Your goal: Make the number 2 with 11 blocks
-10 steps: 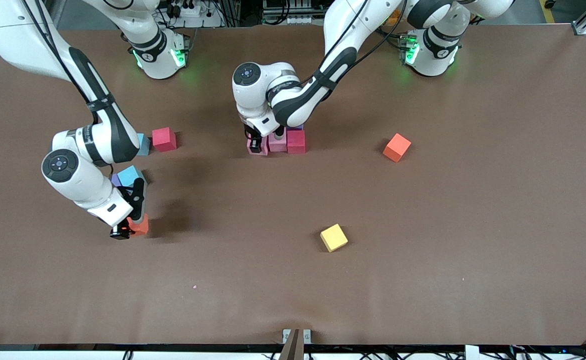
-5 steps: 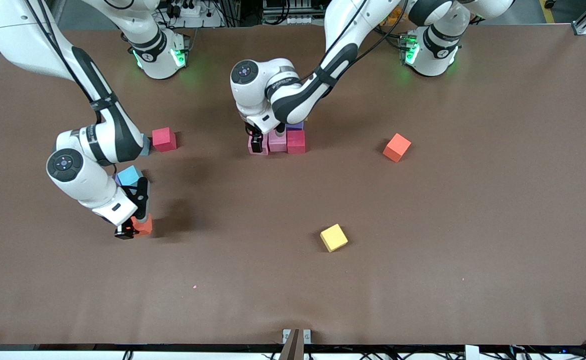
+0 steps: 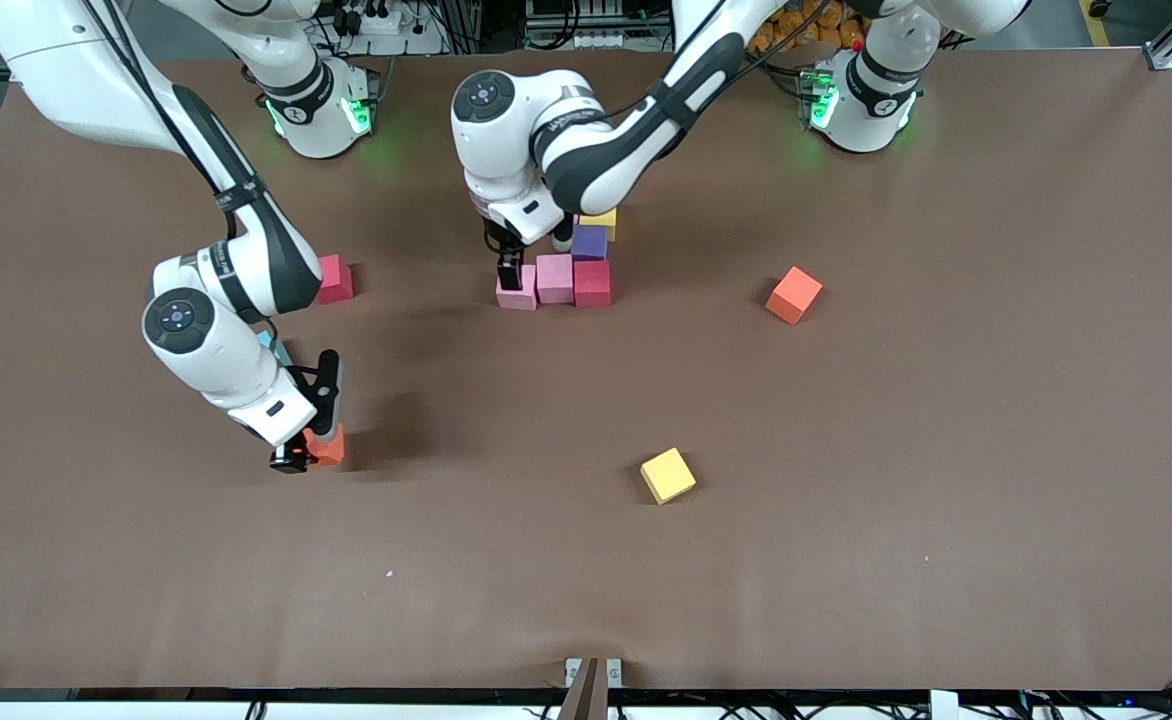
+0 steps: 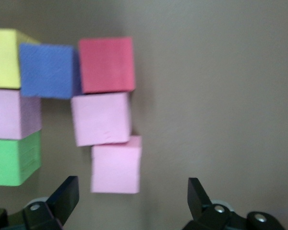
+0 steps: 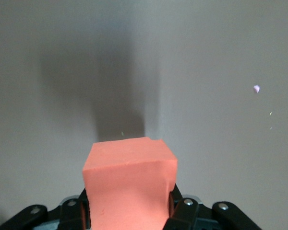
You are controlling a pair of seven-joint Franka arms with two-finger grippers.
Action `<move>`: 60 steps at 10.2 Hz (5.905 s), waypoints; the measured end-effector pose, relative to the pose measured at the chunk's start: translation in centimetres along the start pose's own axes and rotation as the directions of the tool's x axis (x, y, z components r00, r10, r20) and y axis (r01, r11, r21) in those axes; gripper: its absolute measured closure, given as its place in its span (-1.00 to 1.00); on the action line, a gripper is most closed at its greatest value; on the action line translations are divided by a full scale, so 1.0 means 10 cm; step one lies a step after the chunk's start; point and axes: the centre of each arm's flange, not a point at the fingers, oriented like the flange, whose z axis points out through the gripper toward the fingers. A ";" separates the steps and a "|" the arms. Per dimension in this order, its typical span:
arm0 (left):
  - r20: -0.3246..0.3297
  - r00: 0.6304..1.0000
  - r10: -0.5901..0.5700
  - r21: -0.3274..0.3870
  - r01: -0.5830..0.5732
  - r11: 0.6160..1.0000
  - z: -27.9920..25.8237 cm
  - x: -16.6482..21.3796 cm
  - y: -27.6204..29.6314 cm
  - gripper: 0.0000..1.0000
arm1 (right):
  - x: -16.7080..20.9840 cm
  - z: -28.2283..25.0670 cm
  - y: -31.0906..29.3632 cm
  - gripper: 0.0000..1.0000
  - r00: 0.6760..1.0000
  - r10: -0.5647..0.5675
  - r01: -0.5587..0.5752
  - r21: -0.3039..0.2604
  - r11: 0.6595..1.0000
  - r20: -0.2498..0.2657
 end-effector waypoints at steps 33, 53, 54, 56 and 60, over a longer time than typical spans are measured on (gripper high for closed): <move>-0.125 0.991 0.046 -0.066 -0.055 0.996 0.07 4.52 3.18 -1.00 | 2.91 0.42 -1.88 -0.17 -0.199 0.953 -0.979 -0.088 -0.183 0.229; -0.103 0.984 0.146 -0.161 -0.162 0.974 -0.62 4.76 3.32 -1.00 | 2.93 0.42 -1.90 -0.17 -0.215 0.950 -0.975 -0.098 -0.198 0.228; -0.103 0.984 0.147 -0.160 -0.162 0.974 -0.62 4.76 3.32 -1.00 | 2.93 0.42 -1.90 -0.17 -0.215 0.950 -0.975 -0.098 -0.198 0.228; -0.103 0.984 0.147 -0.160 -0.162 0.974 -0.62 4.76 3.32 -1.00 | 2.93 0.42 -1.90 -0.17 -0.215 0.950 -0.975 -0.098 -0.198 0.228; -0.103 0.984 0.147 -0.159 -0.162 0.974 -0.61 4.76 3.31 -1.00 | 2.89 0.41 -1.83 -1.00 -0.225 0.949 -0.973 -0.100 -0.207 0.220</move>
